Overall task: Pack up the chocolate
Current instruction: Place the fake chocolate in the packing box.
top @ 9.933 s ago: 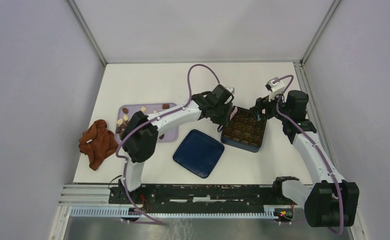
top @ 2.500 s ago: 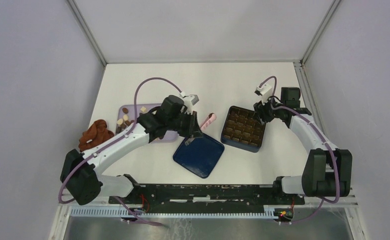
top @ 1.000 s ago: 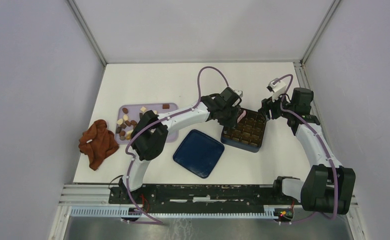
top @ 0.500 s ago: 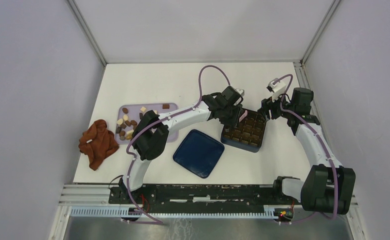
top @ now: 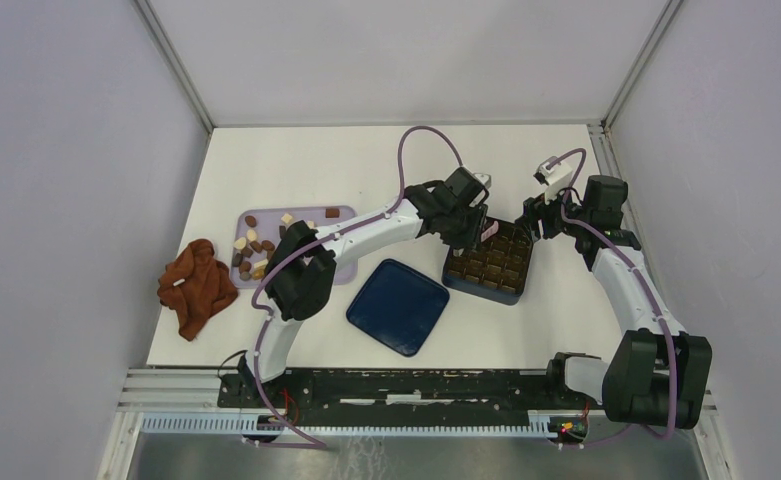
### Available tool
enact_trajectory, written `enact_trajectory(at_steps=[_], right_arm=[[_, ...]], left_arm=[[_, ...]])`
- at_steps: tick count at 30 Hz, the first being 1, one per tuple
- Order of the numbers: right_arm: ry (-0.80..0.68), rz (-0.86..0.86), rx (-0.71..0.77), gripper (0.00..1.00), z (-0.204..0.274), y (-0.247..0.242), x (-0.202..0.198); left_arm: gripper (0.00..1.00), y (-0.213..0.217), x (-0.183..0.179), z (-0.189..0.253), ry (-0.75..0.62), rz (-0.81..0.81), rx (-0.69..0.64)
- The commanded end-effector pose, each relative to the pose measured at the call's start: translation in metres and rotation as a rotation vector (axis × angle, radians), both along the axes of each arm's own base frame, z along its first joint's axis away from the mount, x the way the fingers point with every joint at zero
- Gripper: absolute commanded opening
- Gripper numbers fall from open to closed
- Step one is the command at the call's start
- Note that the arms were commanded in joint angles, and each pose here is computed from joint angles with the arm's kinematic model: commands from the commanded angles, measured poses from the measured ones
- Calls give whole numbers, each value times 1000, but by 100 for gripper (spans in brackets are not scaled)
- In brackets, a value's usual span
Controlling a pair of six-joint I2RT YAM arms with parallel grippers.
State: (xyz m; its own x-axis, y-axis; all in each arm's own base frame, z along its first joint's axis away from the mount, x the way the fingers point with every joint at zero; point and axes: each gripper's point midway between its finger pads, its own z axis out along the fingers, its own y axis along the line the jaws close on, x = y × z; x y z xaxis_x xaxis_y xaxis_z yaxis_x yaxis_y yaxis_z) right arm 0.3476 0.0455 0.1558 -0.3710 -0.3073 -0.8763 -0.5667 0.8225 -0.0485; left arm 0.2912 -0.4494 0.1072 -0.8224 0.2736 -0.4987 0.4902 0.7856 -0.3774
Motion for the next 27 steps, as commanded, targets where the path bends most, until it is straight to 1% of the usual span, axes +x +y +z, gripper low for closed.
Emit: enact_trajectory(at_steps=[1,10,14,19,27], right_arm=[[-37,16,-1,66,9,1,2],[-36,22,1,66,9,2,2],[-35,23,2,66,9,2,2],[-39,26,2,66,10,2,2],[-34,42,12,66,9,5,0]], left_arm=[[40,-7,9,16,-66,-27,-13],[41,-5,10,16,-72,-24,6],[40,-4,11,22,-80,-22,1],[38,0,10,43,-116,-15,-25],[38,21,-1,82,-167,3,-124]])
